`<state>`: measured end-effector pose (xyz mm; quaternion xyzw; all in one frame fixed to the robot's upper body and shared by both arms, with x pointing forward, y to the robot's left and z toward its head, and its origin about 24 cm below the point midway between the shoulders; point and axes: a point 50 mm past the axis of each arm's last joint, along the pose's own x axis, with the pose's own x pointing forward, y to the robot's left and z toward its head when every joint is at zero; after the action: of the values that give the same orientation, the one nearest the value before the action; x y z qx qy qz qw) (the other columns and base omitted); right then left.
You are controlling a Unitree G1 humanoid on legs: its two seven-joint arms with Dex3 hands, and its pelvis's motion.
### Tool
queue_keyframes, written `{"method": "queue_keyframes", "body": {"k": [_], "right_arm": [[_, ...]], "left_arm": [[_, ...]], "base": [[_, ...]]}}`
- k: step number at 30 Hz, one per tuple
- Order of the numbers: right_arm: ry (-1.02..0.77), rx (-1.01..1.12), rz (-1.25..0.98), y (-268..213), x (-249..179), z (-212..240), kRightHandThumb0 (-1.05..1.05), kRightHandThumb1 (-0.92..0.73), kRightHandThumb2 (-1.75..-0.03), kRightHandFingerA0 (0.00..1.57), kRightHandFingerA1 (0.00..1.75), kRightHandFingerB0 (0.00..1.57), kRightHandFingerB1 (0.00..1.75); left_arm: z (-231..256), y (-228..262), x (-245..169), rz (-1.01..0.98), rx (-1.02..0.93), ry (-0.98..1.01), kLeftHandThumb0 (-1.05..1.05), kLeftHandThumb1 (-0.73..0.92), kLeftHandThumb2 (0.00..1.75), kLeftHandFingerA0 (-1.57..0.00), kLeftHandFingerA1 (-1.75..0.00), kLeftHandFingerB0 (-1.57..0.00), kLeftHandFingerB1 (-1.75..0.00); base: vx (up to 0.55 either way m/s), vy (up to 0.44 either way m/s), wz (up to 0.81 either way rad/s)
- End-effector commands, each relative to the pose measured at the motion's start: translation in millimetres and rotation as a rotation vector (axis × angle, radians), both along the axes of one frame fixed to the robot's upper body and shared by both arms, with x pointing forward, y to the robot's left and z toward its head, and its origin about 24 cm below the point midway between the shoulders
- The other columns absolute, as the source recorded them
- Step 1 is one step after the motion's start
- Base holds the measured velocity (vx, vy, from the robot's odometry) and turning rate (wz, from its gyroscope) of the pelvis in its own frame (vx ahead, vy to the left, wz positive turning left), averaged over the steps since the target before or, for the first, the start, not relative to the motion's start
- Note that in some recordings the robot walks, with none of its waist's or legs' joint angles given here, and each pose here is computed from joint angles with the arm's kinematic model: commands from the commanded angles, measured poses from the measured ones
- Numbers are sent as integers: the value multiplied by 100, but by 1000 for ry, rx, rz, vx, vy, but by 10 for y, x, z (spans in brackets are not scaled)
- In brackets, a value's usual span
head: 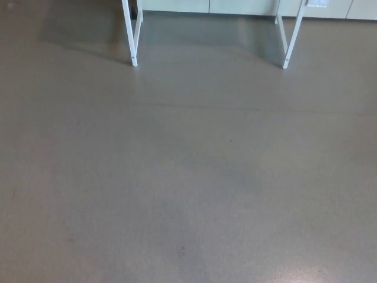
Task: The robot walks towards a desk on which a file tray is kept in the middle and a toilet paper roll is kept on its right. The robot uses its right hand to hook on finger in the gap of the roll and grabs it, lifts it and places it on the tray.
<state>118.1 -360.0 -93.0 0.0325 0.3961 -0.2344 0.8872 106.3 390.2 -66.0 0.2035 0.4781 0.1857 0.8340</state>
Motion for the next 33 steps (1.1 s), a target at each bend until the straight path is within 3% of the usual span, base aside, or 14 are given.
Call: {"method": "queue_keyframes", "body": {"k": [1,8,19,20,21,22,33], "right_arm": [[-286,67,-102,-224,43,220,-65,-47,-82,0,23,1,19],[-298,74,-97,-225,55,221,-65,-47,-82,0,23,1,19],[-305,73,-91,-234,74,235,-65,-47,-82,0,23,1,19],[-306,73,-91,-234,74,235,-65,-47,-82,0,23,1,19],[-306,73,-91,-234,74,235,-65,-47,-82,0,23,1,19],[-306,73,-91,-234,74,235,-65,-47,-82,0,23,1,19],[-311,71,-88,-239,95,247,-65,-47,-82,0,23,1,19]], "left_arm": [[125,188,-38,104,-86,-3,-79,66,60,-30,-83,-49,-64],[132,188,-58,89,-59,27,-78,68,61,-34,-75,-51,-58],[110,184,-95,105,-100,-5,-78,67,60,-31,-81,-49,-61],[103,190,-92,123,-97,2,-81,49,94,-37,-77,-49,-67],[106,190,-92,102,-87,8,-81,67,60,-33,-82,-51,-62],[113,185,-91,98,-89,3,-77,68,61,-32,-77,-50,-58],[116,188,-82,120,-121,-55,-74,64,60,-32,-79,-51,-63]], "base": [[0,0,0],[0,0,0],[0,0,0],[0,0,0],[0,0,0],[0,0,0],[-4,13,4]]}}
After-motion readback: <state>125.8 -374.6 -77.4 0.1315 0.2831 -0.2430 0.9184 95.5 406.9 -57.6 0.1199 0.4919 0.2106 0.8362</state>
